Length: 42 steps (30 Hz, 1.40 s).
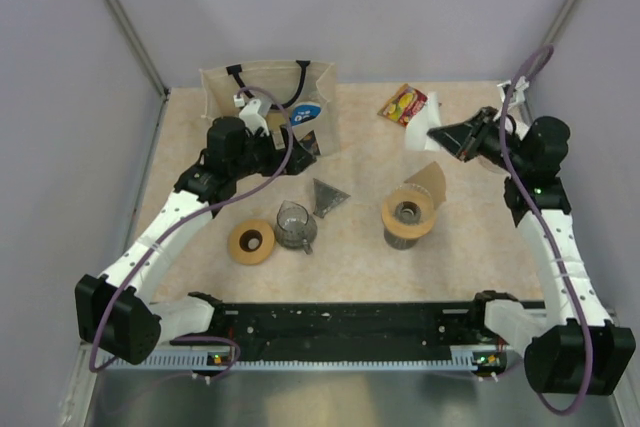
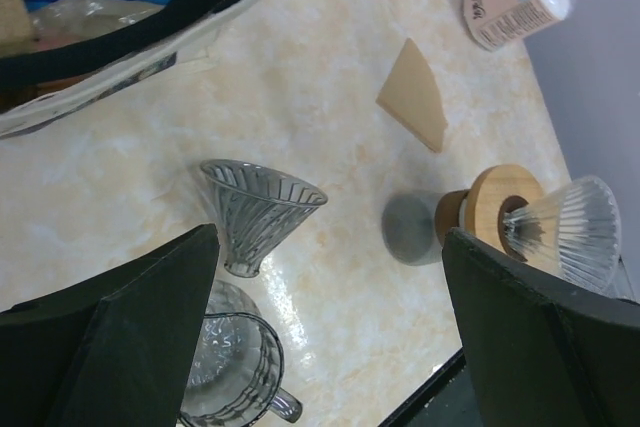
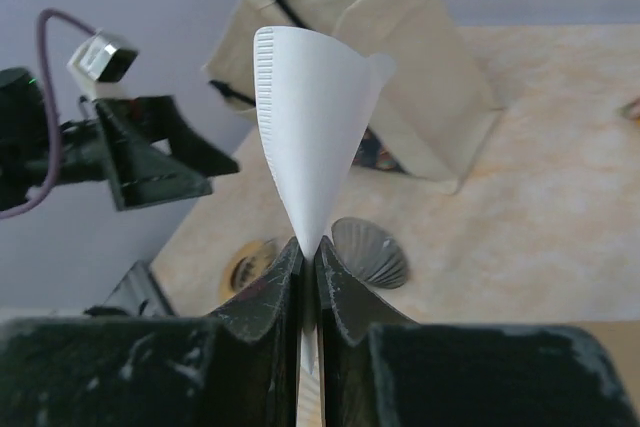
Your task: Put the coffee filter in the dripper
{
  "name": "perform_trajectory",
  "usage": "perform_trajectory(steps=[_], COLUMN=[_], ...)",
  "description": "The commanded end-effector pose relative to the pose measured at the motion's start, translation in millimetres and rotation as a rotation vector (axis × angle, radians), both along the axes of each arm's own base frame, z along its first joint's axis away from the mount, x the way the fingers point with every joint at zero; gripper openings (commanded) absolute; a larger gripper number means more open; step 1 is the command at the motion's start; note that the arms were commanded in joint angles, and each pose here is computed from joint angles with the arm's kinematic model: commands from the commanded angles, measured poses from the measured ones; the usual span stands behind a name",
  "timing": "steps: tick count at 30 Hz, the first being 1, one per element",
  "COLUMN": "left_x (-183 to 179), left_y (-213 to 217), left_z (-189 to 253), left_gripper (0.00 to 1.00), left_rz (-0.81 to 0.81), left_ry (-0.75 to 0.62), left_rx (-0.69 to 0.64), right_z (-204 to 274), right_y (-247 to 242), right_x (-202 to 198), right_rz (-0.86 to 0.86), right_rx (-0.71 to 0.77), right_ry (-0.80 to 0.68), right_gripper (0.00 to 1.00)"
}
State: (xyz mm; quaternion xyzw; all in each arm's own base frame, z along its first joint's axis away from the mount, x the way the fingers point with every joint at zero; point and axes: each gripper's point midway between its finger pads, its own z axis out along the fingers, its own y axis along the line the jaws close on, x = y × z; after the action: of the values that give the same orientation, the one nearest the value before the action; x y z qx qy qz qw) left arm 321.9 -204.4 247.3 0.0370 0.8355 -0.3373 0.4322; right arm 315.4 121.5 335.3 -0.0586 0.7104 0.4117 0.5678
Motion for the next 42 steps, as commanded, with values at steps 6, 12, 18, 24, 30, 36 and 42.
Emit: perform_trajectory(steps=[6, 12, 18, 24, 30, 36, 42], left_x=[-44.9, -54.5, -70.9, -75.4, -98.5, -105.2, -103.0], left_y=[-56.7, -70.0, -87.3, -95.8, -100.4, -101.4, -96.4], left_z=[79.9, 87.5, 93.7, 76.5, 63.2, 62.1, 56.6], left_gripper=[0.97, 0.94, 0.84, 0.77, 0.77, 0.73, 0.73], left_rz=[-0.474, -0.583, -0.658, -0.667, -0.713, -0.735, -0.711], left_ry=[-0.238, -0.213, -0.245, -0.221, -0.248, -0.266, -0.287], left_rx=[-0.268, -0.342, -0.352, -0.285, -0.265, -0.247, -0.201], right_z=[25.8, 24.3, 23.0, 29.6, 30.9, 32.5, 29.9], right_y=[93.6, 110.6, 118.9, 119.7, 120.0, 120.0, 119.6], right_x=[-93.7, -112.5, -112.6, -113.0, -110.7, -107.9, -103.3], right_rz=[0.656, 0.775, 0.806, 0.803, 0.787, 0.769, 0.738], right_rx=[0.084, 0.097, 0.101, 0.113, 0.125, 0.125, 0.108], right_ry=[0.035, 0.037, 0.044, 0.033, 0.063, 0.067, 0.089], right_gripper=[0.08, 0.08, 0.09, 0.08, 0.08, 0.09, 0.09])
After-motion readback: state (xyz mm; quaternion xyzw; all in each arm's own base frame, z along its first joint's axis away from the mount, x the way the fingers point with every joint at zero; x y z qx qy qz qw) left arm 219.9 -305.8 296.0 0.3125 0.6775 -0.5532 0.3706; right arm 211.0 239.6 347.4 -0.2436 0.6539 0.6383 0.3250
